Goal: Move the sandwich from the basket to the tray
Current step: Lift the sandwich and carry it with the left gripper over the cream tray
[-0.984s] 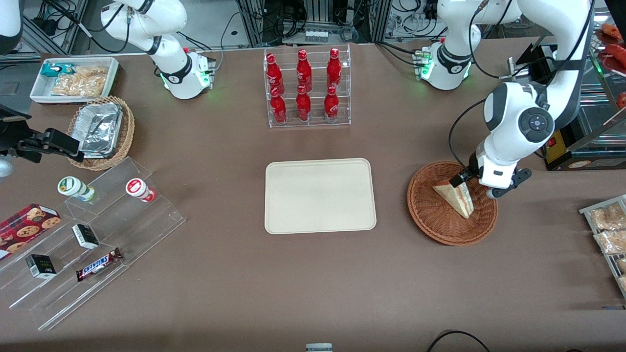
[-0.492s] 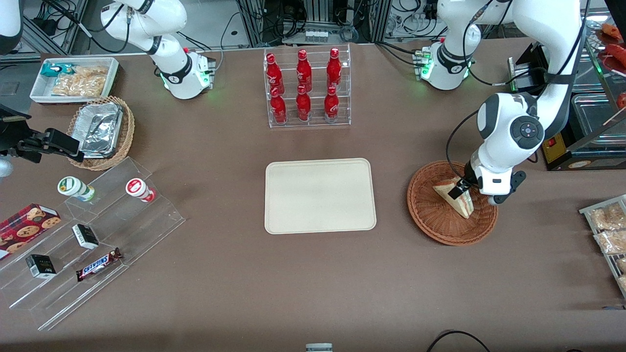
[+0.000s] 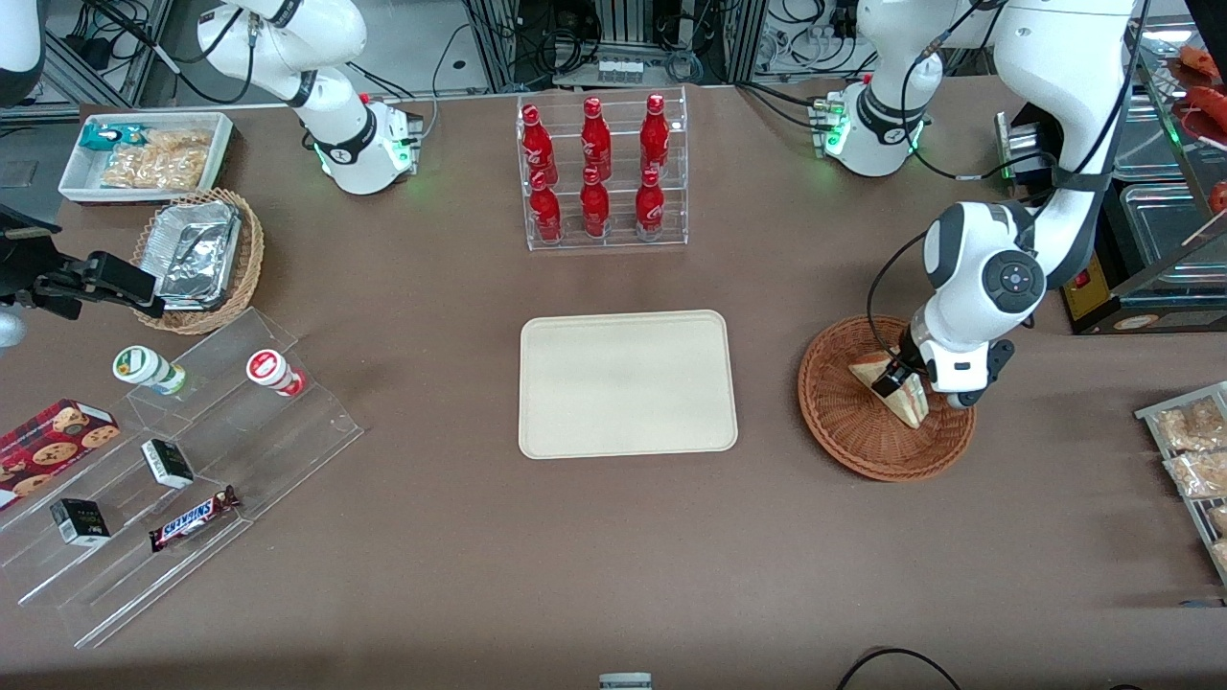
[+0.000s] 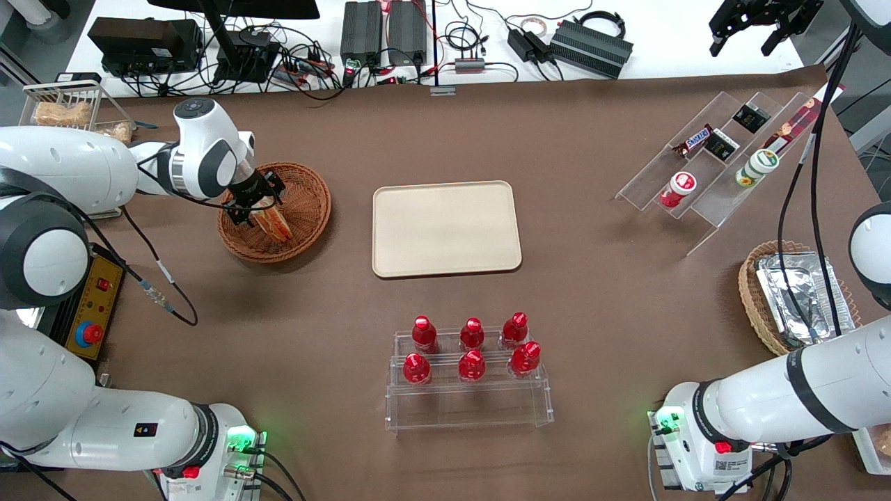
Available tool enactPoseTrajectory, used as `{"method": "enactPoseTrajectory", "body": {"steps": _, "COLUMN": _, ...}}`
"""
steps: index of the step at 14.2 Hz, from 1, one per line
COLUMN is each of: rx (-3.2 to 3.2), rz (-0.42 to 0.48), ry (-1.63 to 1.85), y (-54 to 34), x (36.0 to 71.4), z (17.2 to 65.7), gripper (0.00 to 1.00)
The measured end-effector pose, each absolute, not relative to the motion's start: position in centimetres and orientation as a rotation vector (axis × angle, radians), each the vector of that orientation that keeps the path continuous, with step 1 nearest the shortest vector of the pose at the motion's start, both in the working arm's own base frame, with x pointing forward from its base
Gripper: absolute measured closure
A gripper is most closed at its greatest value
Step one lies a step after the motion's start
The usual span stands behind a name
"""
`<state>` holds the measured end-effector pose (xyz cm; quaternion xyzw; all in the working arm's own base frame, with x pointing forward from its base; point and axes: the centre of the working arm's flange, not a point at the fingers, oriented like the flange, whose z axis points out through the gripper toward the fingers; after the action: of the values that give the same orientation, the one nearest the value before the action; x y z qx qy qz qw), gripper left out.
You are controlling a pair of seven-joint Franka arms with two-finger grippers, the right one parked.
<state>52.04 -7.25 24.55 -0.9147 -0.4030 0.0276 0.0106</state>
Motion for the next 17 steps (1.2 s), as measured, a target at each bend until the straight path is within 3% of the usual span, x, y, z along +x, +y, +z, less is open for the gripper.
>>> {"method": "enactPoseTrajectory", "body": {"steps": 4, "rx": -2.851, "rz": 0.088, "ry": -1.263, "y": -7.2, "x": 52.2, "z": 24.8, "gripper": 0.54}}
{"method": "enactPoseTrajectory", "body": {"steps": 7, "rx": -2.829, "rz": 0.152, "ry": -1.240, "y": -7.2, "x": 53.0, "z": 27.1, "gripper": 0.78}}
{"method": "enactPoseTrajectory", "body": {"steps": 12, "rx": -2.884, "rz": 0.280, "ry": -0.974, "y": -10.1, "x": 55.7, "z": 34.8, "gripper": 0.85}}
{"method": "enactPoseTrajectory", "body": {"steps": 17, "rx": -3.023, "rz": 0.286, "ry": -0.443, "y": -20.3, "x": 55.2, "z": 34.4, "gripper": 0.85}}
